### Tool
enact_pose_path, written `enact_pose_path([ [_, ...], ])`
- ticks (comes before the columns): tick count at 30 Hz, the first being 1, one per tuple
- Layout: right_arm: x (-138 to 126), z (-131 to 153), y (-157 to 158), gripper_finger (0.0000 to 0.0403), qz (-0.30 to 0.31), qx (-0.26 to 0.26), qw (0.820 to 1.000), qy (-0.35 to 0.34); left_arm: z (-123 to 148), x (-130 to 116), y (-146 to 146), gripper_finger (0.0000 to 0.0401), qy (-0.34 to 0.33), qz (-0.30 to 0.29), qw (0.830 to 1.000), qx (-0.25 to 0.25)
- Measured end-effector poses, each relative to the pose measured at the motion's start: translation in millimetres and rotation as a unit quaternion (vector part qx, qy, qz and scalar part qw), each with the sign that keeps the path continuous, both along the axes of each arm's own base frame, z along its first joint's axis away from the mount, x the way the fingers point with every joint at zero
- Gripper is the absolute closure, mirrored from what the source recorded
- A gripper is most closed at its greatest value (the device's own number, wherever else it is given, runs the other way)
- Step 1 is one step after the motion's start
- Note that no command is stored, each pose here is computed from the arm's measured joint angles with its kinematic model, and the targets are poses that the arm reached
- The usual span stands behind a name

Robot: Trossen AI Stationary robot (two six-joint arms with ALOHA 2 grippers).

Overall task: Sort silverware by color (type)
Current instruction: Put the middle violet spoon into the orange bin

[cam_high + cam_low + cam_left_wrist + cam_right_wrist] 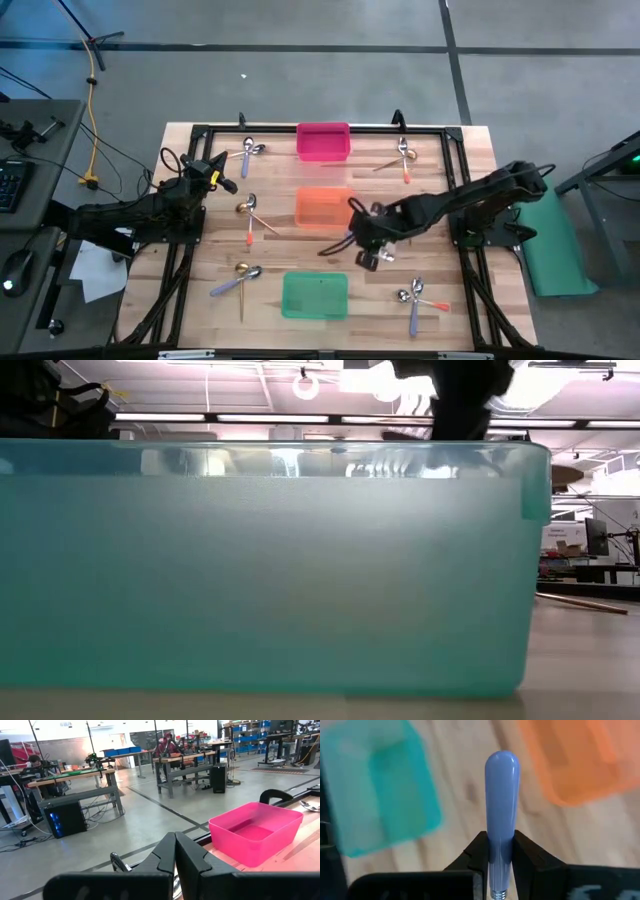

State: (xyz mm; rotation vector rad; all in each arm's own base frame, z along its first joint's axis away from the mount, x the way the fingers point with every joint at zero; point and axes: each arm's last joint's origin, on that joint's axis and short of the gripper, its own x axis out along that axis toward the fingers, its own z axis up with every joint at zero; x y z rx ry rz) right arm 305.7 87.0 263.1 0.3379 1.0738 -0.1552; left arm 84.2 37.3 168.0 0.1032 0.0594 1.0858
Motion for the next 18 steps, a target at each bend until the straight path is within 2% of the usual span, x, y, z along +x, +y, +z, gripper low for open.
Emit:
enact_pose_path([
  [7, 37, -10, 32, 0.0369, 0.025, 0.033, 0.999, -0.031, 0, 0, 0, 0.04, 0.0, 0.0, 1.0, 0.0],
  [10, 51, -11, 34, 0.0369, 0.036, 0.013, 0.999, -0.016, 0, 0, 0, 0.04, 0.0, 0.0, 1.0, 0.0],
  [14, 73, -7, 20, 0.0369, 0.054, -0.03, 0.998, 0.004, 0, 0, 0, 0.04, 0.0, 0.0, 1.0, 0.0],
  [18, 95, 3, -11, 0.0369, 0.069, -0.068, 0.995, 0.016, 0, 0, 0, 0.04, 0.0, 0.0, 1.0, 0.0],
])
